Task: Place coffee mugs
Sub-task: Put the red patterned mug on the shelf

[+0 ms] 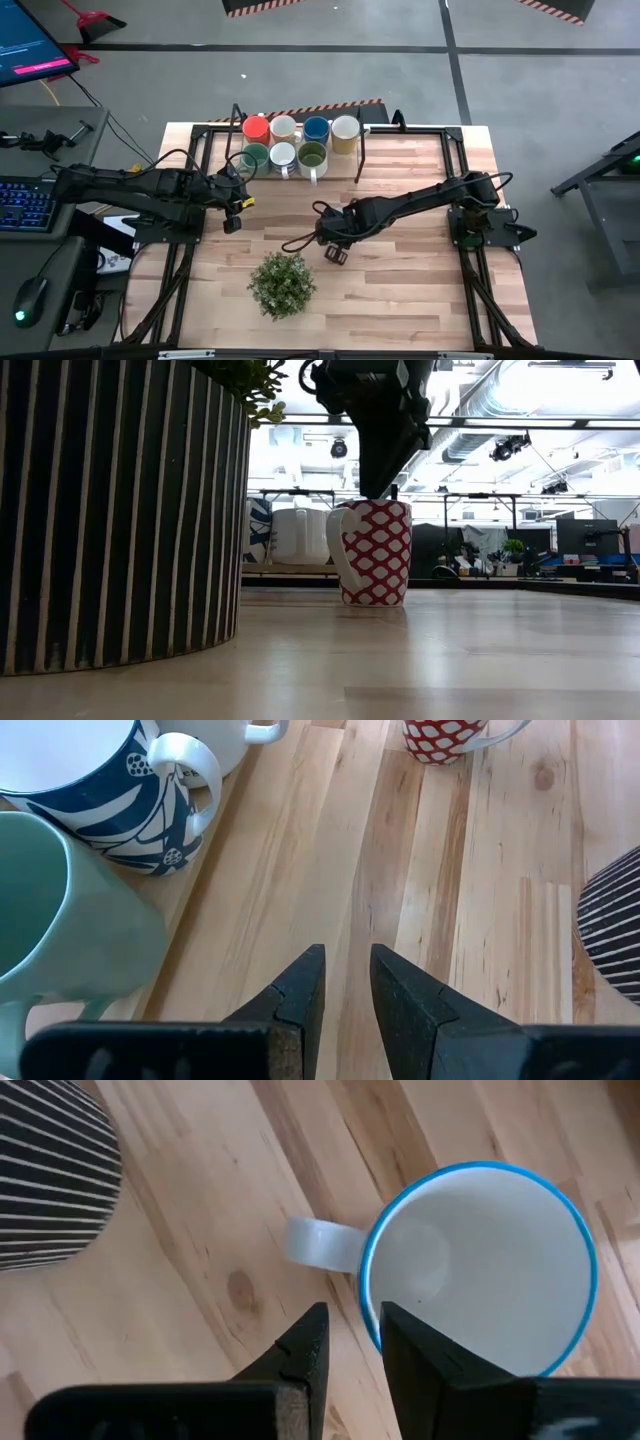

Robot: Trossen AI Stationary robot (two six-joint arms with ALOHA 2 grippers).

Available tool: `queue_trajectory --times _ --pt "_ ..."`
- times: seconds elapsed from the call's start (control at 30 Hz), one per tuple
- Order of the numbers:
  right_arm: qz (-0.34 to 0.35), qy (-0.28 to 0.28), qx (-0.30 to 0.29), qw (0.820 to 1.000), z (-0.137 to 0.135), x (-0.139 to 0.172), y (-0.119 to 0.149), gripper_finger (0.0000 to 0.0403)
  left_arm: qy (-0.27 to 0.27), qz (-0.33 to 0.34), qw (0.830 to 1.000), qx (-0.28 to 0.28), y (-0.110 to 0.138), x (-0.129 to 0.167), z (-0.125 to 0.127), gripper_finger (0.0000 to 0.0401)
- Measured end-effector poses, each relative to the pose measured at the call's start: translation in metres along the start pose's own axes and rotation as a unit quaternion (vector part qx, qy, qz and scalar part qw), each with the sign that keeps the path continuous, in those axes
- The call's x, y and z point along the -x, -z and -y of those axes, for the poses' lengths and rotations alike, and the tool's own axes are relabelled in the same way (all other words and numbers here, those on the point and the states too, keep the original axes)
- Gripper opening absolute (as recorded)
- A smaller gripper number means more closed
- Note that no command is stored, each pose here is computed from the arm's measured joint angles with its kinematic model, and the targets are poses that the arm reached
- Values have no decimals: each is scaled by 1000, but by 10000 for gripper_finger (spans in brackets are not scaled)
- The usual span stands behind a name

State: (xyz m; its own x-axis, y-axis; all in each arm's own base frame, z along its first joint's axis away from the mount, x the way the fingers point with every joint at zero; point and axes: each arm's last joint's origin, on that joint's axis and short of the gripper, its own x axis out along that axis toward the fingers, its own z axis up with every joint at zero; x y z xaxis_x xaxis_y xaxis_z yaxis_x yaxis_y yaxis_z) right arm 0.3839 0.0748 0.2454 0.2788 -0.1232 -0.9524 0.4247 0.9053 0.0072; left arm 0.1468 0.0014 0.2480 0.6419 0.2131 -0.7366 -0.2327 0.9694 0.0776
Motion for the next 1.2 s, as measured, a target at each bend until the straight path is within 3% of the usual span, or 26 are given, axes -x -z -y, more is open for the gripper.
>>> queue_trajectory --times 0.33,0.7,0.93,1.2 --pt "-4 3 10 1000 1 -3 -1 71 0 0 1000 0 0 0 0 74" --pt "-58 24 31 998 -3 -45 1 71 0 0 1000 0 0 0 0 74" --pt "-64 29 22 997 2 -52 -3 71 0 0 1000 0 0 0 0 74" --pt "-66 36 11 997 11 -54 -8 7 0 0 1000 0 0 0 0 74"
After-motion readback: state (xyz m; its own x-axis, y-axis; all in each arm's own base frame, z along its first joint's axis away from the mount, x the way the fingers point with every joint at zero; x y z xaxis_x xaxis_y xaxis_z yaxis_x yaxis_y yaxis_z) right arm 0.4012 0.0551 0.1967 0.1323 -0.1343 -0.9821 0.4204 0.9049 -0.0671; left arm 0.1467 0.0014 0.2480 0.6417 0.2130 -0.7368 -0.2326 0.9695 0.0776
